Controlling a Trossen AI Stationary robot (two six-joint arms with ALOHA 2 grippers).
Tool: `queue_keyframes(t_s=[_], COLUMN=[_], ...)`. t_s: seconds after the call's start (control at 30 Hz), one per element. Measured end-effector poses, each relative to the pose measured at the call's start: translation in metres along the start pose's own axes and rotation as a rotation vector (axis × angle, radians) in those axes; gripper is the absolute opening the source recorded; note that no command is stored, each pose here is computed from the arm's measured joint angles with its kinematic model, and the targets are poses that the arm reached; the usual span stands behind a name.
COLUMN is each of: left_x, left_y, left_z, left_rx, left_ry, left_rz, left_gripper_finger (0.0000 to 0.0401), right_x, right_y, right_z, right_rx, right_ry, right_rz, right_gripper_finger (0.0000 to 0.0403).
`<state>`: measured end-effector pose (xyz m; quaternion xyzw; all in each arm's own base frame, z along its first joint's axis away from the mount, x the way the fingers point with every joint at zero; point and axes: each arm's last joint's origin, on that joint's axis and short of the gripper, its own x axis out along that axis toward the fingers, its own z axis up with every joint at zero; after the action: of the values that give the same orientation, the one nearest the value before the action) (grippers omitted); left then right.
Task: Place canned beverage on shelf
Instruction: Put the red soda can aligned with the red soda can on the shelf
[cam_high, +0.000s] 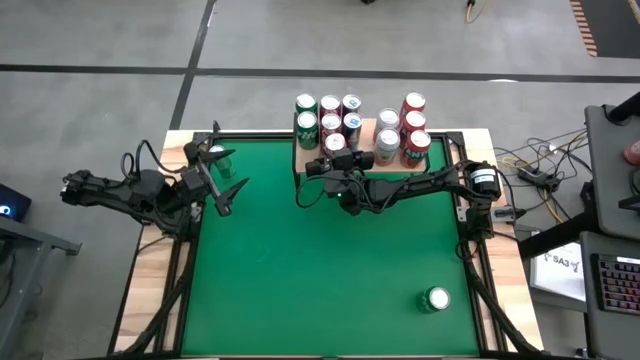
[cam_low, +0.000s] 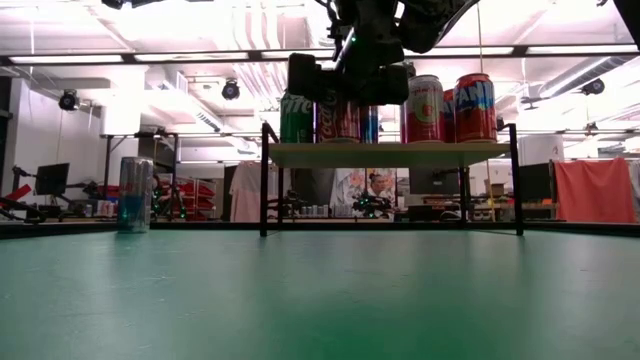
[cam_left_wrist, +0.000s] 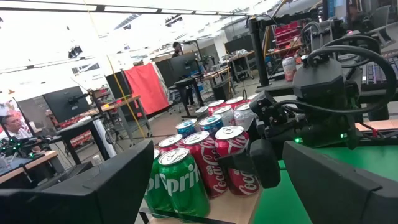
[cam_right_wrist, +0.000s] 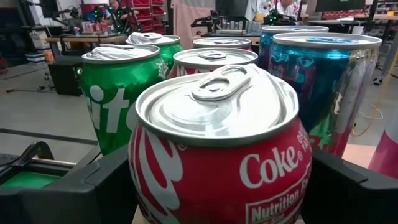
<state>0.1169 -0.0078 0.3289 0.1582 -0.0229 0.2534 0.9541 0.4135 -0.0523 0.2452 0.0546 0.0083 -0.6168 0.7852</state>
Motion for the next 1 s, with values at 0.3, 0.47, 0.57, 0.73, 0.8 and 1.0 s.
queue_keyframes(t_s=[0.3,0.47,0.57,0.73,0.8,1.0], left_x=[0.0000,0.0000,0.0000,0.0000,0.0000,0.0000], left_y=[0.0000,0.0000,0.0000,0.0000,0.0000,0.0000], left_z=[0.0000,0.0000,0.0000,0.0000,0.0001,0.0001], left_rx=[0.000,-0.001,-0.001,-0.001,-0.001,-0.001], left_ry=[0.000,0.000,0.000,0.000,0.000,0.000], left_rz=[0.000,0.000,0.001,0.001,0.000,0.001], left_gripper_finger=[0.0341,0.0341,0.0341,0.0341,0.0341,0.0341], right_x=[0.0000,0.0000,0.0000,0.0000,0.0004,0.0015], right_y=[0.0005,0.0012,0.0012,0.0012,0.0011,0.0018], right_z=[0.0015,0.0038,0.0038,0.0038,0.0042,0.0091], right_rx=[-0.010,-0.010,-0.010,-0.010,-0.008,-0.014], right_ry=[-0.006,-0.015,-0.015,-0.015,-0.017,-0.036], right_rz=[0.002,0.004,0.004,0.004,0.004,0.005], right_gripper_finger=[0.0327,0.0327,0.0327,0.0327,0.0327,0.0327])
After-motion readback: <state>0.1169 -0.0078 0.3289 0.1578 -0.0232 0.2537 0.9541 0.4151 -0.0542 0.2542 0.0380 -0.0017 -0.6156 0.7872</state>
